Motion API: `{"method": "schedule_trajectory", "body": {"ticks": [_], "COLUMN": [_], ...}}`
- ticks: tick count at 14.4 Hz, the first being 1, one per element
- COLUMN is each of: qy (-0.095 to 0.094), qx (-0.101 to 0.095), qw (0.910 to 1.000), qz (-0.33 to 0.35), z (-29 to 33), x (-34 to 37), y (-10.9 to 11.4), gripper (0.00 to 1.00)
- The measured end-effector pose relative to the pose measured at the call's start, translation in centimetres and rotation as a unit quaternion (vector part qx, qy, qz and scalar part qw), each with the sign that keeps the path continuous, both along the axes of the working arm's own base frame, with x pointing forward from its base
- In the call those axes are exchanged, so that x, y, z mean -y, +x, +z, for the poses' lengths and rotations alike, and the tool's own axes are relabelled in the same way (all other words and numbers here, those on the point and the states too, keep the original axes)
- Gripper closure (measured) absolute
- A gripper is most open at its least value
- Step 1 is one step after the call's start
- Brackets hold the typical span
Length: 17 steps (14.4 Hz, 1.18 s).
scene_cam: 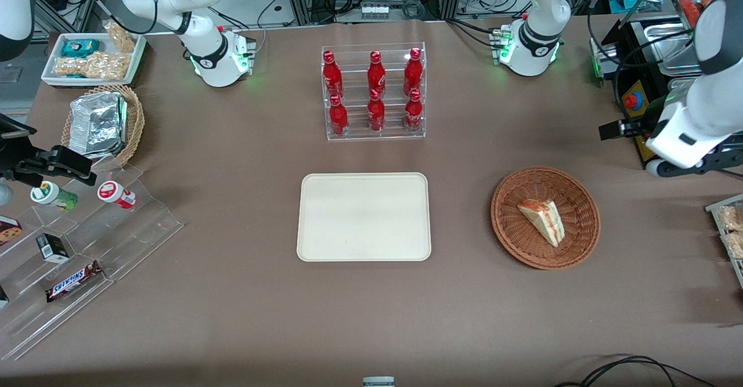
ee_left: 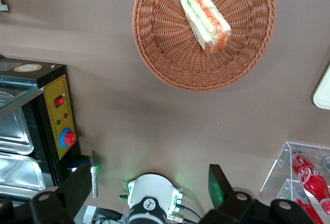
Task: Place sandwich from basket to tray
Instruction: 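Move the left gripper down over the wrapped sandwich in the wicker basket, then close the left gripper on the sandwich and lift it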
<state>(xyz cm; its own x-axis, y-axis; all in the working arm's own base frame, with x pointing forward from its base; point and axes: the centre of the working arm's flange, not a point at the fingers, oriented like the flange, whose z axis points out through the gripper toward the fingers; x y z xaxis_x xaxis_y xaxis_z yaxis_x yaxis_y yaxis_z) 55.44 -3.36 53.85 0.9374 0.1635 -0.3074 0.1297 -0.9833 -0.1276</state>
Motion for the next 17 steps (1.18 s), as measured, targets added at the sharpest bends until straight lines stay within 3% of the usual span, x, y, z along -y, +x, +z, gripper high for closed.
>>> {"method": "schedule_trajectory", "body": {"ticks": [4,8,10,13,17], "qy": [-0.005,-0.014,-0.01,0.002,0.019], "qx": [0.027,0.038,0.054,0.079,0.097], "qw": [0.9992,0.9983,0.9959,0.9872,0.9654], "qz": [0.03,0.041,0.072,0.138,0.241], "z": [-5.3,-9.5,-11.7,-14.9,-19.1], "x": [-2.0,-2.7,-2.4,-1.6,0.2], "y": [1.1,2.3,3.1,3.6,4.7], "gripper": [0.0,0.0,0.0,0.0,0.0]}}
